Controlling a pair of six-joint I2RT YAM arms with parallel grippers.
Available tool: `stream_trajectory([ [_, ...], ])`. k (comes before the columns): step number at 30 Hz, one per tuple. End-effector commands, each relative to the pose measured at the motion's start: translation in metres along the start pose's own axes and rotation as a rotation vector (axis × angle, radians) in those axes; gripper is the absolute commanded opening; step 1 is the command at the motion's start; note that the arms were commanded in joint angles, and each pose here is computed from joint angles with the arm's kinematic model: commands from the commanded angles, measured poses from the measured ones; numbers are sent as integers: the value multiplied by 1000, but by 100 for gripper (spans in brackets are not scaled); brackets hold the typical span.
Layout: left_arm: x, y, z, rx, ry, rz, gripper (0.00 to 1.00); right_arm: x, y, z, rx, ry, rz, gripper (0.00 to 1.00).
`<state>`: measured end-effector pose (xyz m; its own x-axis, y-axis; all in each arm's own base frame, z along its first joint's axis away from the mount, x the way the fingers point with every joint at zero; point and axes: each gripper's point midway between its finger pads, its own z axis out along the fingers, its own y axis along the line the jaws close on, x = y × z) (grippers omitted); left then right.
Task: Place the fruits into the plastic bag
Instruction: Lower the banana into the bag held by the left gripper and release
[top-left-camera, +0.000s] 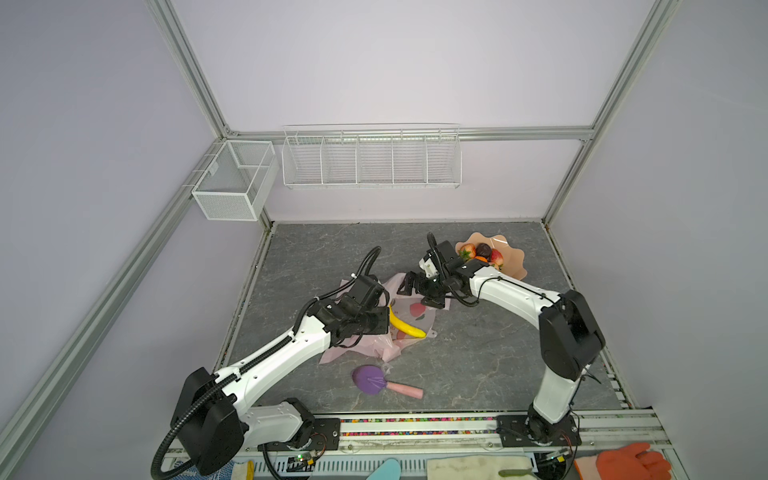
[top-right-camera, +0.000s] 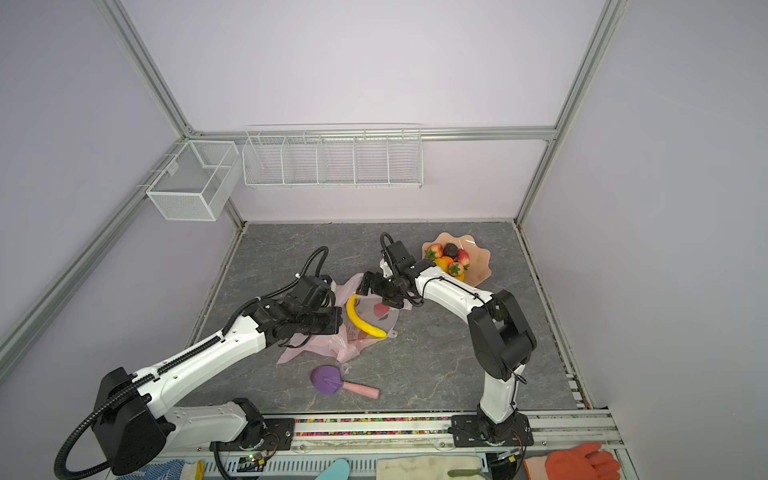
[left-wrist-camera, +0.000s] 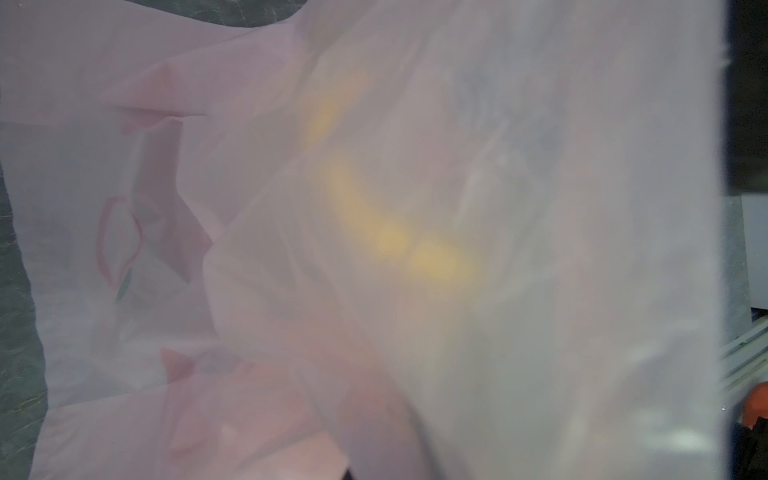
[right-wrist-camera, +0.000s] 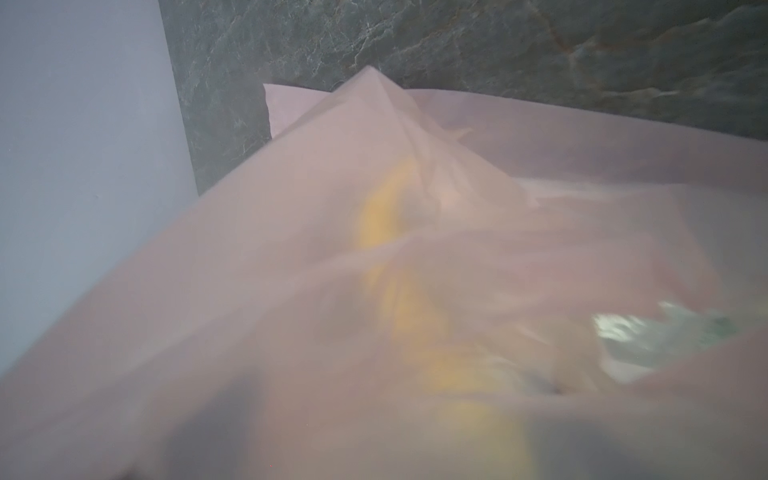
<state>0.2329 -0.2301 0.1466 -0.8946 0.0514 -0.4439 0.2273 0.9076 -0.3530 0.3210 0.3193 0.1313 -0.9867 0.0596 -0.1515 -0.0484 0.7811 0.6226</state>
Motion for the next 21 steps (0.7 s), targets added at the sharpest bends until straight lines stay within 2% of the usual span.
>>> stream_trajectory([
  [1, -10, 0, -7, -4, -40, -19, 0, 32, -9, -36, 55, 63, -117, 97],
  [6, -11, -2, -5, 3, -34, -13, 0, 65, -38, -50, 139, 137, -114, 89],
  [12, -11, -5, -3, 12, -18, -1, 0, 78, -54, -30, 154, 223, -81, 67],
  [17, -13, -6, -3, 11, -14, 6, 0, 86, -71, -8, 199, 300, -57, 61],
  [21, -14, -7, -2, 14, -8, 7, 0, 81, -81, 7, 228, 301, -36, 57],
])
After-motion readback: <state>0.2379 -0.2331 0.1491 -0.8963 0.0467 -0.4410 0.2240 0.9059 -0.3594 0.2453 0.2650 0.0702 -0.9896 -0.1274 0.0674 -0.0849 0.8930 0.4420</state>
